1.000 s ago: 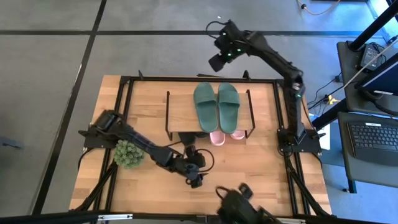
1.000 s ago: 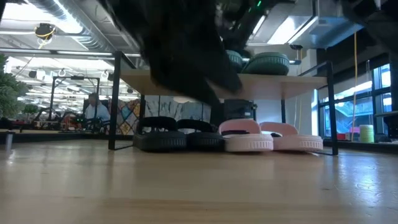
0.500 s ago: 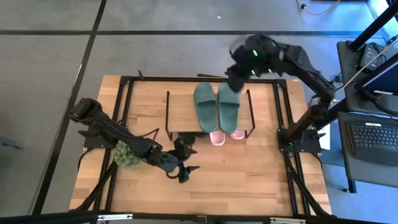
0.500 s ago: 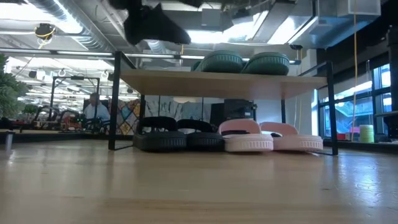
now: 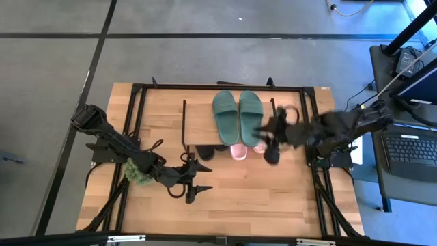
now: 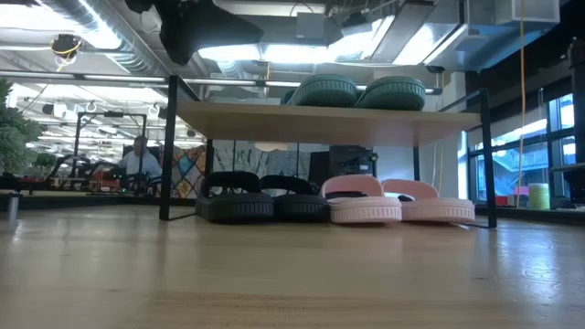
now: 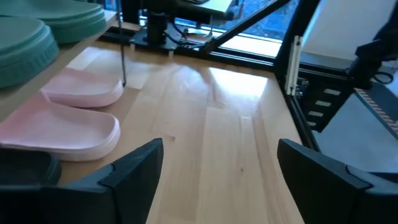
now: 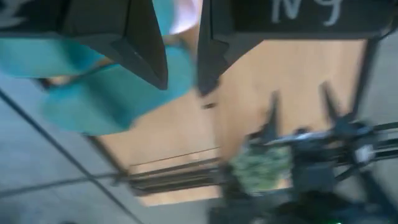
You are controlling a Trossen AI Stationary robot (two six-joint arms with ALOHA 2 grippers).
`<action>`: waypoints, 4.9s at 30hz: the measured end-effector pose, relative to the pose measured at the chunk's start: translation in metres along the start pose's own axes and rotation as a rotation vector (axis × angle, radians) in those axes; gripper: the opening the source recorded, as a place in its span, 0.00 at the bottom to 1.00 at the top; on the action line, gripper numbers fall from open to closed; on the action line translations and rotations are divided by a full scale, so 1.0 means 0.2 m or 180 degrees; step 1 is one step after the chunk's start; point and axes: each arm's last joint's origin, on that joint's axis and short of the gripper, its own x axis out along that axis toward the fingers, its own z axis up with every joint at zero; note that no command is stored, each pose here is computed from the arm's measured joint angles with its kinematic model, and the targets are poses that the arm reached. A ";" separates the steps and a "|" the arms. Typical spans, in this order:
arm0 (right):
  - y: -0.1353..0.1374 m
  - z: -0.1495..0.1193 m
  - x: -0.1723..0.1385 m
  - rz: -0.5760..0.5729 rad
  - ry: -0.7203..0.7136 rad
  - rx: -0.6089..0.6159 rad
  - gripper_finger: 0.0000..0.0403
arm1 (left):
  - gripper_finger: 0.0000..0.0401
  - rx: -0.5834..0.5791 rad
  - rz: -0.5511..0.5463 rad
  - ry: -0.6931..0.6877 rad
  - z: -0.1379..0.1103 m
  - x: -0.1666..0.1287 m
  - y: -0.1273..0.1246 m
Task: Pick and place slides into the shelf
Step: Adjust the slippers
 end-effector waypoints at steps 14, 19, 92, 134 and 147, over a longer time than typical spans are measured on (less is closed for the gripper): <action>0.14 -0.78 0.06 0.1067 -0.0335 0.0043 0.22 | 0.76 -0.0096 -0.0047 0.0209 -0.08 -0.01 -0.05; 0.11 -1.05 0.11 0.1164 -0.0140 0.0094 0.22 | 0.76 -0.0216 0.0221 0.0338 -0.17 0.10 0.01; 0.02 -1.28 0.17 0.1463 -0.0752 -0.0295 0.22 | 0.76 0.0151 0.0427 0.0079 -0.25 0.41 0.08; 0.16 -1.21 0.88 -0.0038 0.0480 0.0295 0.22 | 0.76 0.0089 -0.0198 -0.0539 0.01 -0.14 0.14; 0.04 -1.18 0.95 -0.0431 0.0410 0.0348 0.22 | 0.76 0.0101 -0.0248 -0.0522 0.01 -0.13 0.14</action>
